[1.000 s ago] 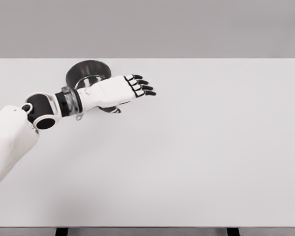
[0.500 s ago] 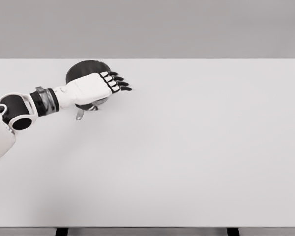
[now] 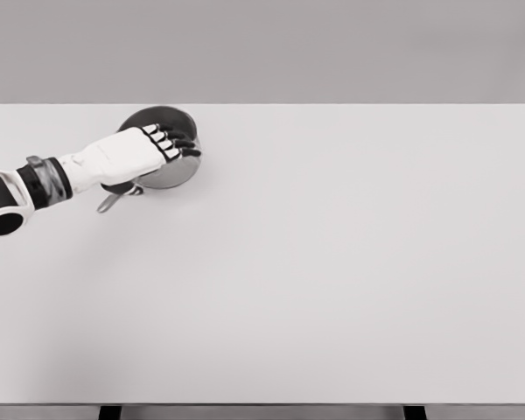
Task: Rotate pot handle
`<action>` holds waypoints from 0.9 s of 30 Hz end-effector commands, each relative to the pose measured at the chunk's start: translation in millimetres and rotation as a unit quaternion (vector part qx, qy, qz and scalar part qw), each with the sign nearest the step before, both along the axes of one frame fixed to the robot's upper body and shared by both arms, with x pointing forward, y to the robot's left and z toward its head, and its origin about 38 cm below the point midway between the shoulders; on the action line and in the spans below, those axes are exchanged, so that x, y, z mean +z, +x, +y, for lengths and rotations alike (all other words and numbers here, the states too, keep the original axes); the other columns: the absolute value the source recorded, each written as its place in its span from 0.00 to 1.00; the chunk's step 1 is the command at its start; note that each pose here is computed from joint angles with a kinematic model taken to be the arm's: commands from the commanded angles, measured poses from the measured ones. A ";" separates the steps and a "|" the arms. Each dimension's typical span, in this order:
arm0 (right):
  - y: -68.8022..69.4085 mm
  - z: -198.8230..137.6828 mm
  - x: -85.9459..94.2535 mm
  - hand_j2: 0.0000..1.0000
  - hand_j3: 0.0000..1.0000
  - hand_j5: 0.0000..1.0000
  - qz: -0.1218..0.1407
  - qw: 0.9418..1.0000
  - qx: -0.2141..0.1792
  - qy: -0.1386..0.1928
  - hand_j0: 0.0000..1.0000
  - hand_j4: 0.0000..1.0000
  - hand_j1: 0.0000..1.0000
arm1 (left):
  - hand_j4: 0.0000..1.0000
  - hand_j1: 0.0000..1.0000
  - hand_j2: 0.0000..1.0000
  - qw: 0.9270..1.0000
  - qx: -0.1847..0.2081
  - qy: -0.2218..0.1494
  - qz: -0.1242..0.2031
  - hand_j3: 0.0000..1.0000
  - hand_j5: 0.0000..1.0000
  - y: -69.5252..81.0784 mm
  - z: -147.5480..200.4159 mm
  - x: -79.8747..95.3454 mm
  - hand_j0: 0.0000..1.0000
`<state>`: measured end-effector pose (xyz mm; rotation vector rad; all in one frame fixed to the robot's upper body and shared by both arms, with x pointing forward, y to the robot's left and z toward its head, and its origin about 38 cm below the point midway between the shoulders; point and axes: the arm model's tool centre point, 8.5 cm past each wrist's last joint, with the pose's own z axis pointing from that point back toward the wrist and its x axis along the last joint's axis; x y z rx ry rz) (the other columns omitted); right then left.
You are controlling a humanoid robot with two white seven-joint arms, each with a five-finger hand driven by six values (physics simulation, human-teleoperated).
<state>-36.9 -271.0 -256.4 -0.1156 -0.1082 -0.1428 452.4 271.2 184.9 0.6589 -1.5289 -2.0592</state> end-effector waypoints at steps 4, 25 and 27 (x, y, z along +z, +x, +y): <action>-1.0 0.0 0.0 1.00 1.00 1.00 0.001 1.000 -0.001 0.000 1.00 1.00 1.00 | 1.00 1.00 1.00 1.000 0.015 0.000 -0.008 1.00 1.00 1.3 14.0 8.1 1.00; -1.0 0.0 0.0 1.00 1.00 1.00 0.001 1.000 -0.001 0.000 1.00 1.00 1.00 | 1.00 1.00 1.00 0.998 0.060 0.016 0.001 1.00 1.00 7.1 52.2 7.3 1.00; 0.1 0.0 0.0 1.00 1.00 1.00 -0.001 1.000 -0.001 0.000 1.00 1.00 1.00 | 1.00 1.00 1.00 0.998 0.063 0.016 0.001 1.00 1.00 8.6 54.3 7.5 1.00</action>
